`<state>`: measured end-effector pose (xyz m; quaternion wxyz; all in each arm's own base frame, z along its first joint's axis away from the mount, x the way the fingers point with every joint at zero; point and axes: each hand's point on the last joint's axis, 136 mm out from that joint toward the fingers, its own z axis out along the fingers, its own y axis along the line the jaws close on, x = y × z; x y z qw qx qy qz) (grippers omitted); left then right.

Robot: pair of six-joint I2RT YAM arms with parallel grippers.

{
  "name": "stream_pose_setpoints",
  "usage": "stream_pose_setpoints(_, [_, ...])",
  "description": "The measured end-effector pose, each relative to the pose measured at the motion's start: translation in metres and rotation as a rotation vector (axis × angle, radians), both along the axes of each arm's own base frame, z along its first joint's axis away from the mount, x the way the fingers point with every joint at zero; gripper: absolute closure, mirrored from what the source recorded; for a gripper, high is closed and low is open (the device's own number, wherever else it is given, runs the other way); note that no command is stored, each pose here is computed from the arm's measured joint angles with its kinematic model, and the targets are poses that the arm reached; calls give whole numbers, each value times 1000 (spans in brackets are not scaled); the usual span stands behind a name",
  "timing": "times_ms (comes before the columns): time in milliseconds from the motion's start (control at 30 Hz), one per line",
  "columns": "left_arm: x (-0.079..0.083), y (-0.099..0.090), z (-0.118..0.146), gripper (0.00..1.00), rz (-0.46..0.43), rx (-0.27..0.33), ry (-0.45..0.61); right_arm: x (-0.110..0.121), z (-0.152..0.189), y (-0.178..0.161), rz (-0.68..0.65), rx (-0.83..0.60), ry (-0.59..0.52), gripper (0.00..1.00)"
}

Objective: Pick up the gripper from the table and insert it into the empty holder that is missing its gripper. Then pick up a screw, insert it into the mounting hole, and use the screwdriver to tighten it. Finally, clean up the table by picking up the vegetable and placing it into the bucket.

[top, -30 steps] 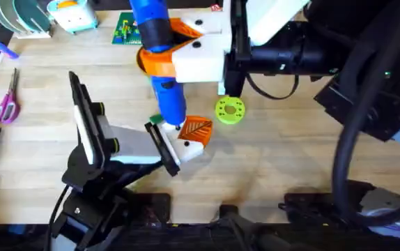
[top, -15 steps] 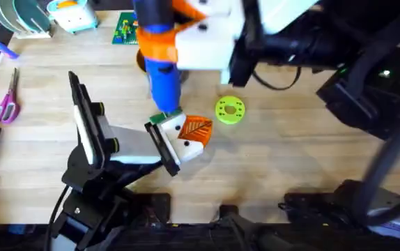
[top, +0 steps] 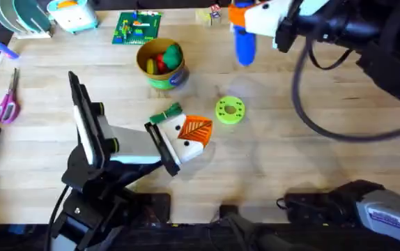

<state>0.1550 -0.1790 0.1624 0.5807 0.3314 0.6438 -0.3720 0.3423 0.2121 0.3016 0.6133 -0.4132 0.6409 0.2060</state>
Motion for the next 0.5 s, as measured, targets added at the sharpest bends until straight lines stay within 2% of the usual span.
stream_pose_setpoints(100, [0, 0, 0, 985, 0, 0, 0, 33, -30, -38, -148, -171, -43, 976])
stream_pose_setpoints(200, [0, 0, 0, 985, 0, 0, 0, 55, -57, -73, -260, -341, -61, 976])
stream_pose_setpoints(367, [0, 0, 0, 985, 0, 0, 0, 73, -116, -117, -371, -669, -14, 976])
stream_pose_setpoints(500, [0, 0, 0, 985, 0, 0, 0, 81, -176, -148, -412, -930, 83, 976])
